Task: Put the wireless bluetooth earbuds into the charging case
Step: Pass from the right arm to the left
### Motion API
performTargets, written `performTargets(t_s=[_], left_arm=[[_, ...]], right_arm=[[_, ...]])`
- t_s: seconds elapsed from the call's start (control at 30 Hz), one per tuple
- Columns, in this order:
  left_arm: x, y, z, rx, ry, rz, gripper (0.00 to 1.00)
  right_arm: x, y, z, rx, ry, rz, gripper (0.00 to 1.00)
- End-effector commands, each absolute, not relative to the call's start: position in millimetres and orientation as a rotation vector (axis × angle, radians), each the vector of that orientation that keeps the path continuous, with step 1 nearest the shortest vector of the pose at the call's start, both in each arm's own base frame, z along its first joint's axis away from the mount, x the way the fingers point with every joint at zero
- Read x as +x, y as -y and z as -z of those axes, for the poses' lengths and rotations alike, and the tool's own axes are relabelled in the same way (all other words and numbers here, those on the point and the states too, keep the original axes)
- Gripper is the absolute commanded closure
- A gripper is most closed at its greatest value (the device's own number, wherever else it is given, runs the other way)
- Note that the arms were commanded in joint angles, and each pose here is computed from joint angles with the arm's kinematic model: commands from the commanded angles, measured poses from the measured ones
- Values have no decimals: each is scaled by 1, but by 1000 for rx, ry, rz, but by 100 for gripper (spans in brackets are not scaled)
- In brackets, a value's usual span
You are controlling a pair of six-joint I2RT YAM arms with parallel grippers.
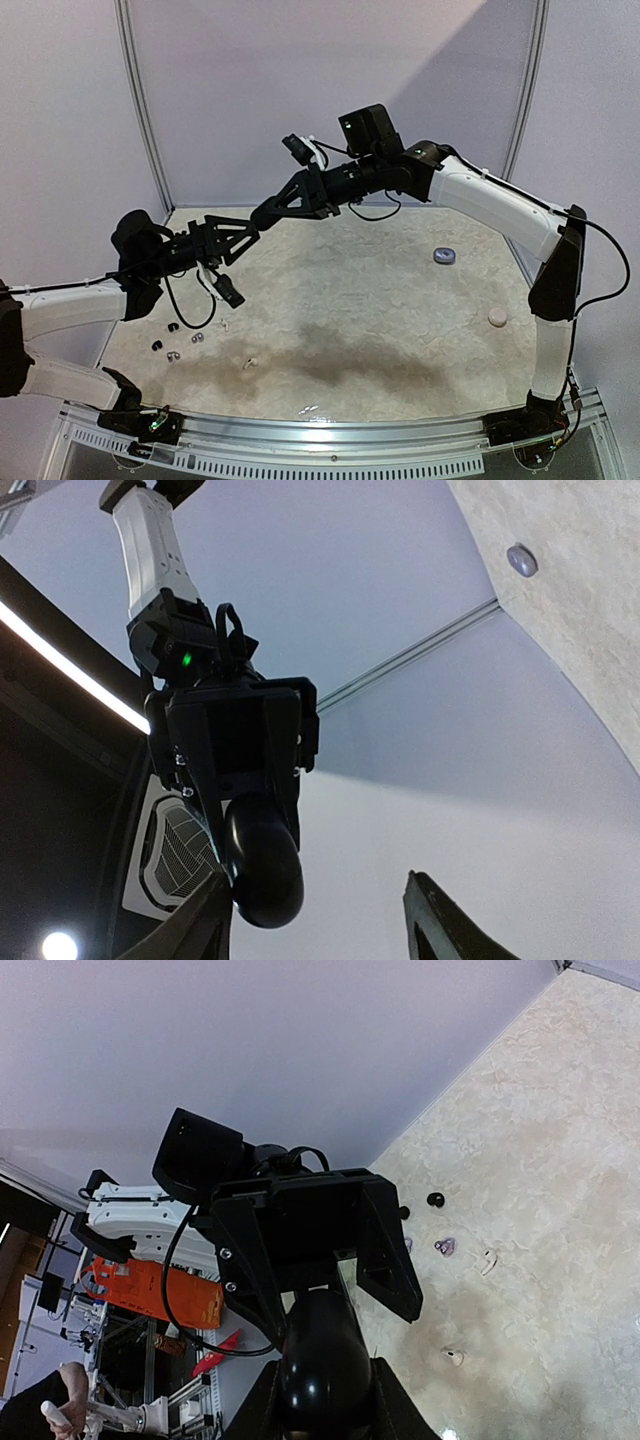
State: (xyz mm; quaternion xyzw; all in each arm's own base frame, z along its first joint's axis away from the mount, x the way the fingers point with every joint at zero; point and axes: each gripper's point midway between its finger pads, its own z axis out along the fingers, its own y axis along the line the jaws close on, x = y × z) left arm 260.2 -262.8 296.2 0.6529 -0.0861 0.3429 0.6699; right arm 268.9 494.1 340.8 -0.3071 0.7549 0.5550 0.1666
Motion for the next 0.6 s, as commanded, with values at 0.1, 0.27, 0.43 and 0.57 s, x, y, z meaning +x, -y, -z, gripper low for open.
performTargets(t_s=[0.1,0.27,0.43,0.57], left_arm=[[267,273,-321,1410,294,-887,39],[269,279,-323,1402,297,-877,40],[272,282,-329,1394,274,-874,67],[270,282,-333,1376,263,-860,95]], right_arm=[[266,-493,-347,-864,-2136,-1624,100],[265,-497,-347,-868,-2130,-1648,100],[265,-496,-346,-873,-2132,-1652,100],[265,-497,-342,-877,-2142,-1650,100]])
